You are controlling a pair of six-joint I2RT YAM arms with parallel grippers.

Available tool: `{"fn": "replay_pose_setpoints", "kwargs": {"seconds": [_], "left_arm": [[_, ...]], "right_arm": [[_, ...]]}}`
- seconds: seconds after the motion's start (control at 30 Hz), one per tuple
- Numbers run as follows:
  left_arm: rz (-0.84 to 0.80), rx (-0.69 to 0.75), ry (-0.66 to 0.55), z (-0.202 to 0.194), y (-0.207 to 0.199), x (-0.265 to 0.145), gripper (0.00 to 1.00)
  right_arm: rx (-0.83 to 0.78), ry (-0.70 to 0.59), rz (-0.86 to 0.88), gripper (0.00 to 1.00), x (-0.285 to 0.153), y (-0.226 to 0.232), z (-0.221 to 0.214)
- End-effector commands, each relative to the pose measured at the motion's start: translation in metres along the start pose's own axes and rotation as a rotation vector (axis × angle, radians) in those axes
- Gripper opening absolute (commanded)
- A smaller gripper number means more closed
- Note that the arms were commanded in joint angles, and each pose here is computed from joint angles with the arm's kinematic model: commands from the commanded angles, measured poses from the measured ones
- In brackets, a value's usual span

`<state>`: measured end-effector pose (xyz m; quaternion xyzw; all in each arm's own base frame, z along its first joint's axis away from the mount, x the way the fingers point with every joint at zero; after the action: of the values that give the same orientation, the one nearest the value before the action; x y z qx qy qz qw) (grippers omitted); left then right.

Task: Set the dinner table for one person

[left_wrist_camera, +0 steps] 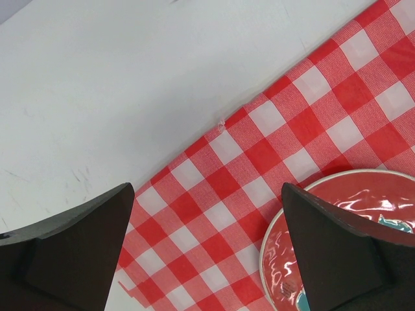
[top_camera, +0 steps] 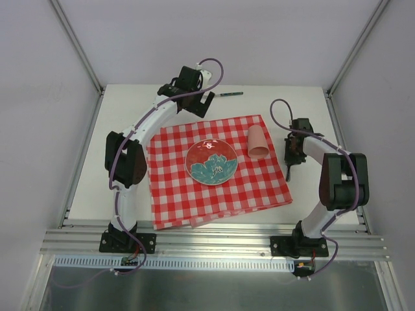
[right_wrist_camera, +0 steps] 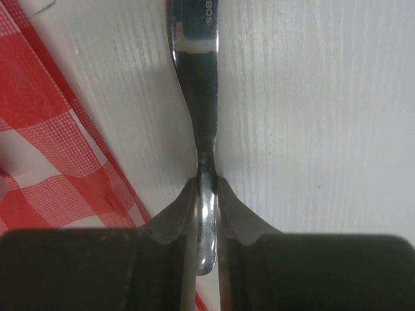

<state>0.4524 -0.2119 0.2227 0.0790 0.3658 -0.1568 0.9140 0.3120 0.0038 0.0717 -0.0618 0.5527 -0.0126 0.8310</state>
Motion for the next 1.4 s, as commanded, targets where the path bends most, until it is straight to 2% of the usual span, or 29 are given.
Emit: {"fn": "replay_pose_setpoints", "kwargs": {"seconds": [0.0, 0.07, 0.33, 0.57, 0.73, 1.0, 1.27, 1.37], "left_arm": [[-0.007, -0.008, -0.045, 0.014, -0.004, -0.010, 0.99], [-0.007, -0.007, -0.049, 0.015, -0.005, -0.010, 0.99], [-0.004, -0.007, -0.046, 0.014, -0.006, -0.008, 0.99], [-0.011, -0.013, -0.045, 0.015, -0.007, -0.006, 0.99], [-0.019, -0.015, -0.045, 0.015, -0.010, -0.003, 0.99], [-0.029, -0.011, -0.042, 0.015, -0.016, 0.001, 0.99], [-0.026, -0.029, -0.039, 0.014, -0.016, 0.004, 0.99], [-0.026, -0.031, -0.040, 0.015, -0.016, 0.003, 0.99]], "right_arm": [[-0.005, 0.034, 0.001, 0.11, 0.017, 0.003, 0.000], [-0.006, 0.038, -0.001, 0.01, 0.019, 0.003, 0.000], [-0.004, -0.010, 0.005, 0.00, -0.001, 0.001, 0.006], [-0.022, -0.138, 0.005, 0.00, -0.057, -0.007, 0.031], [-0.040, -0.175, 0.029, 0.00, -0.083, -0.008, 0.034], [-0.057, -0.111, 0.137, 0.00, -0.097, 0.005, 0.006], [-0.187, -0.087, 0.199, 0.00, -0.109, 0.024, -0.029], [-0.177, -0.072, 0.202, 0.00, -0.106, 0.026, -0.030]]}}
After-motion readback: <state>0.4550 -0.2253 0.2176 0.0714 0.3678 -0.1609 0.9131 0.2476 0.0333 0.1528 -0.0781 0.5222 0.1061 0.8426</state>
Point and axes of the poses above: each gripper's point midway between its finger pads, its own x axis out along the fingers, its own y axis along the line the jaws close on, z = x × y, the point moved 6 cm from there along -x, back along the fingers, and after that the axes turned 10 degrees about -x, right-handed, at the moved point
